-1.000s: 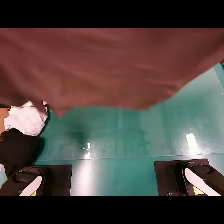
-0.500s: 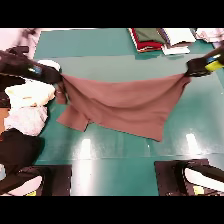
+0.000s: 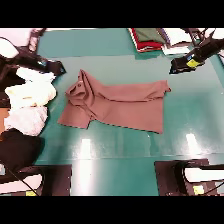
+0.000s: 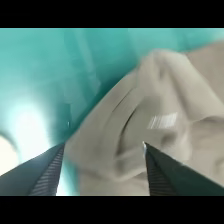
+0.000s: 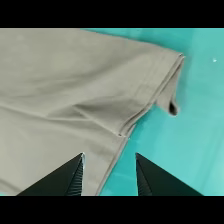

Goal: Fold the shirts.

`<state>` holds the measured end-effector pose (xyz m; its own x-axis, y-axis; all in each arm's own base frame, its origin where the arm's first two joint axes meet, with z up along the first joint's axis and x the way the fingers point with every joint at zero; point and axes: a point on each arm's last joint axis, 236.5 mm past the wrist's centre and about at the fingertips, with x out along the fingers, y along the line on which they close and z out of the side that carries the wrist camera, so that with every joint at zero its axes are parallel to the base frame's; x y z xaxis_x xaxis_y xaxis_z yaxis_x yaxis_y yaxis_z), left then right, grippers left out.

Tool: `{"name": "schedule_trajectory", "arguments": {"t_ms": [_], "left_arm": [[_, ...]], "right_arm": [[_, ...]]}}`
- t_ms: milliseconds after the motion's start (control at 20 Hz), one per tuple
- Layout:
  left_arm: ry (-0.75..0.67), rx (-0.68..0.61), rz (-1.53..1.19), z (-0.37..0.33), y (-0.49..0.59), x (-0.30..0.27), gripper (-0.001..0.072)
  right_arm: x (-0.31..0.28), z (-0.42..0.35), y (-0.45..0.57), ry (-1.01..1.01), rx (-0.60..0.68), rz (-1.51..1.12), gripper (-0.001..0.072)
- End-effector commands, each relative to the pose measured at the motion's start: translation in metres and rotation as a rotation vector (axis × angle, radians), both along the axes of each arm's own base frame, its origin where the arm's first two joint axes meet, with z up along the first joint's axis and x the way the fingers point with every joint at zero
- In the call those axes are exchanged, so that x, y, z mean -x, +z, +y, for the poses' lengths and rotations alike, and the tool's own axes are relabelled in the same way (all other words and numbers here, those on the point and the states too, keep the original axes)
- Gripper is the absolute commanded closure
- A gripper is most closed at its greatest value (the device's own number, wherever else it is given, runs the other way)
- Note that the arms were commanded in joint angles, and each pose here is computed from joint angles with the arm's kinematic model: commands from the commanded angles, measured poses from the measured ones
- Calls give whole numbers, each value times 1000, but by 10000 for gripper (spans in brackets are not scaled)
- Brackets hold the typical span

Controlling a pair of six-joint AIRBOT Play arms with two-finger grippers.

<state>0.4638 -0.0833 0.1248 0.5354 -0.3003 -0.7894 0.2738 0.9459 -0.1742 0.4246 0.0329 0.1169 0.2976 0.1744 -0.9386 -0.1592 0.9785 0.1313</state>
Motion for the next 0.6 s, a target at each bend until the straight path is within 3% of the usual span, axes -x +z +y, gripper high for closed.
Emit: {"name": "schedule_trajectory", "arguments": {"t_ms": [0, 350, 550], "left_arm": [[149, 22, 129, 63, -8, 25, 129], [174, 145, 491, 49, -154, 142, 129], [211, 187, 529, 40, -191, 160, 130]], "right_arm": [[19, 3, 15, 2, -99, 4, 334], [74, 5, -10, -53, -136, -9, 336], [93, 18, -28, -31, -139, 17, 336]]}}
